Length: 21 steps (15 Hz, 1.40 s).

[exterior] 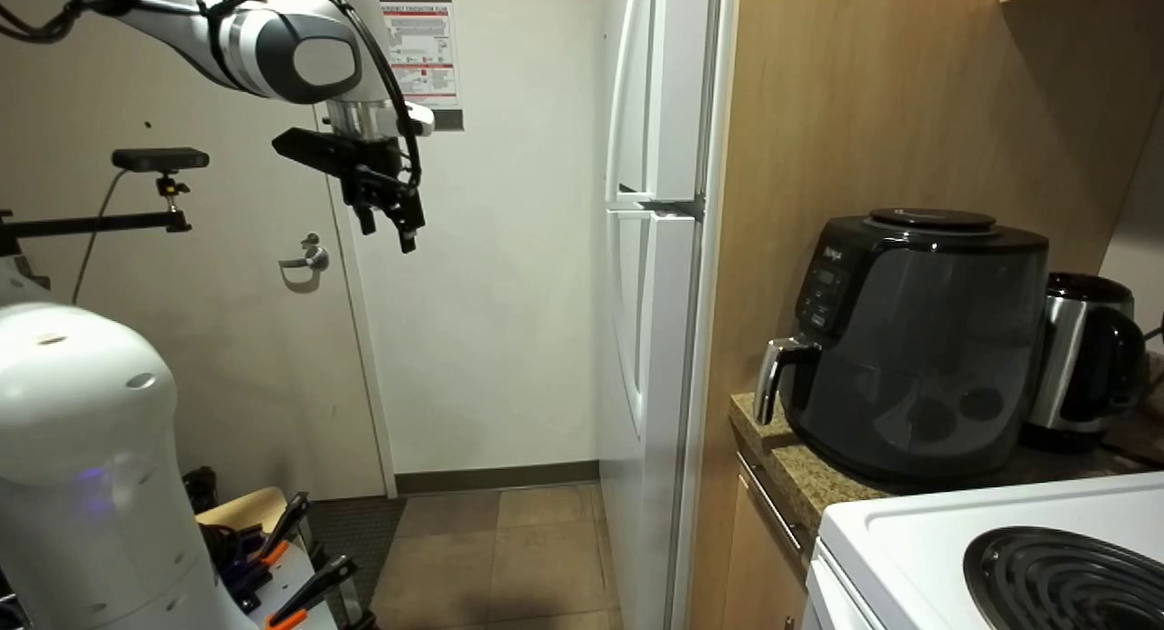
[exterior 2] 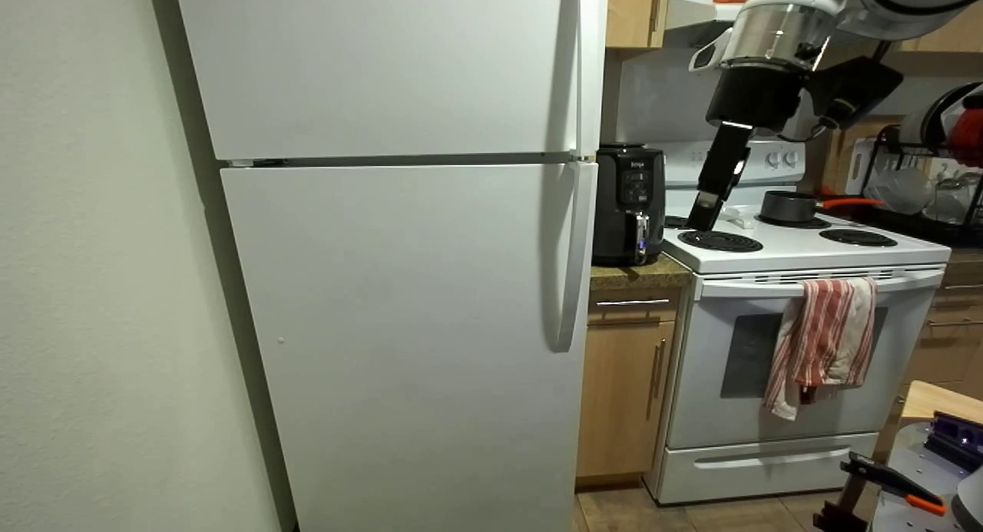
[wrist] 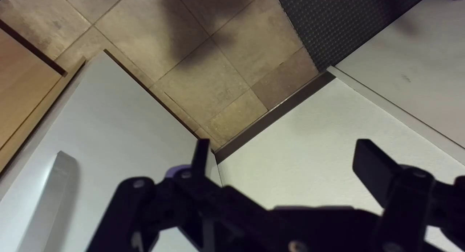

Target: Open the top door on the fridge

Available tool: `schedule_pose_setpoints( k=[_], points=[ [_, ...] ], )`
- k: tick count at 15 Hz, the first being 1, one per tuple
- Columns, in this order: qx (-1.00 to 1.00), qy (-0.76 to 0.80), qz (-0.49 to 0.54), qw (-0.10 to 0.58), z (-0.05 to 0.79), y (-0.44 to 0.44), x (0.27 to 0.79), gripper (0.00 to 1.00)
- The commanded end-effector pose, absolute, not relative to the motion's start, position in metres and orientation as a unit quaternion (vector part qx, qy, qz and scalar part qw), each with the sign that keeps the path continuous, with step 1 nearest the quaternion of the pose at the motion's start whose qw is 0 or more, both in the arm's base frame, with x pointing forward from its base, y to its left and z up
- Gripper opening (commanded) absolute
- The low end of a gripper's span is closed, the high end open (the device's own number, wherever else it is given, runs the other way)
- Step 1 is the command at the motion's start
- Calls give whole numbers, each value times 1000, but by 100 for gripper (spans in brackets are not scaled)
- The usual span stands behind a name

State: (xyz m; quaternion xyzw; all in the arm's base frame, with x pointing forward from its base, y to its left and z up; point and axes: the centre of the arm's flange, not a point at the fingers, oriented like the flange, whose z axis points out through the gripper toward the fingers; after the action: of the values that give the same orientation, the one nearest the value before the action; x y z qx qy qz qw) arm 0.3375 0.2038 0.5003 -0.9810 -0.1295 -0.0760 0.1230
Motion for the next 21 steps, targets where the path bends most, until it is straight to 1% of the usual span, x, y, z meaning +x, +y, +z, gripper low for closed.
schedule_pose_setpoints(
  k=[1, 14, 21],
  points=[
    [-981, -130, -76, 123, 500, 204, 338, 100],
    [-981, -128, -80, 120, 501, 203, 339, 100],
    [-979, -97, -139, 110, 543, 168, 390, 100]
  ],
)
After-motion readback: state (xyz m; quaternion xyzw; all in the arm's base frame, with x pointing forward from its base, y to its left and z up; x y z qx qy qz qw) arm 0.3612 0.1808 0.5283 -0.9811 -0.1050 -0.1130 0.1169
